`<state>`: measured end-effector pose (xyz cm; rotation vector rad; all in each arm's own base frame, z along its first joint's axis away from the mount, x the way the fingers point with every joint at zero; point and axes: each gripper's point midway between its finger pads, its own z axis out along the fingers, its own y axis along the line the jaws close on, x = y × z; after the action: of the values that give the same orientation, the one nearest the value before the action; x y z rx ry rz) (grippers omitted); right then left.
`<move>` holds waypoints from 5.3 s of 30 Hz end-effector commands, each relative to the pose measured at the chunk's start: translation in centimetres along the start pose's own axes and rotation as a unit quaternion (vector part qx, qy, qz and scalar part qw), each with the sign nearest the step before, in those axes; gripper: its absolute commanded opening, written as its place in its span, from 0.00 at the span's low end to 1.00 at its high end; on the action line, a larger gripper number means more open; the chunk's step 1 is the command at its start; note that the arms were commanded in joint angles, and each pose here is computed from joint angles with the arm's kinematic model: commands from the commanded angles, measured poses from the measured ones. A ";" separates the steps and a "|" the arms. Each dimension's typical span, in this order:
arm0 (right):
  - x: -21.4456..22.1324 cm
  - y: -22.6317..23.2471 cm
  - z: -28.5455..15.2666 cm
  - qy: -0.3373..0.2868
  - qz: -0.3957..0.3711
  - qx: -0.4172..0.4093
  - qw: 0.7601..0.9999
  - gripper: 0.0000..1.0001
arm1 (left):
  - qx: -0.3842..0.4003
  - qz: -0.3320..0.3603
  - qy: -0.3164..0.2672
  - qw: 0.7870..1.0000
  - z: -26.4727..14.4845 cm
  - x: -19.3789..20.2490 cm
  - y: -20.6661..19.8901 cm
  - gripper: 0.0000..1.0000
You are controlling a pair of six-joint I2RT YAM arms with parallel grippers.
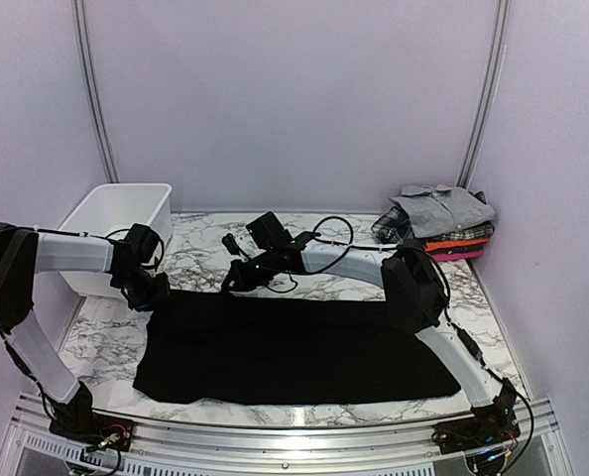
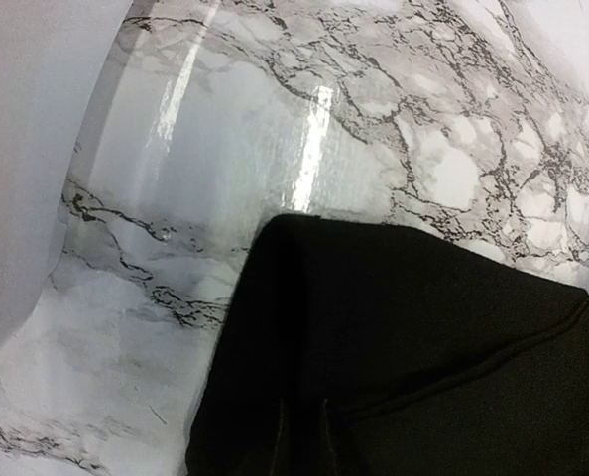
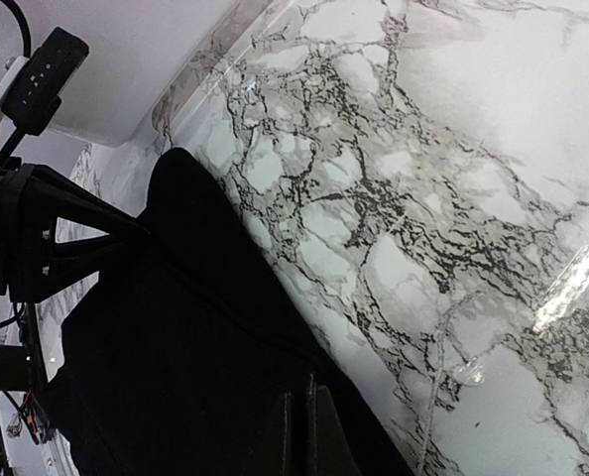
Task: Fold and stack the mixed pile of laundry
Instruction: Adjust the rectangle-folded T-shirt at the center of the board, then rotate the rectangle-folded T-shirt at the center of the board.
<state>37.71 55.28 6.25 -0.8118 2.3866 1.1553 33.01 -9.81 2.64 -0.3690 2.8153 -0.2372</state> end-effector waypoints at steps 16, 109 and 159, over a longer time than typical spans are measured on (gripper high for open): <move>-0.9 3.9 -4.9 -0.025 -0.022 -0.015 0.999 0.00 | 0.051 0.037 -0.043 0.997 -4.9 -0.3 -1.0 0.00; 21.9 -16.9 -33.1 0.063 0.291 0.239 0.924 0.44 | 0.207 0.443 0.107 0.866 0.5 12.9 -28.9 0.64; 25.8 -16.3 -31.5 0.070 0.285 0.247 0.924 0.49 | -0.078 0.181 0.019 0.980 4.8 2.1 -11.8 0.67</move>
<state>26.85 16.53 3.09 -0.1754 2.8703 0.7475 31.42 -22.70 1.80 0.0600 2.8783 -0.0228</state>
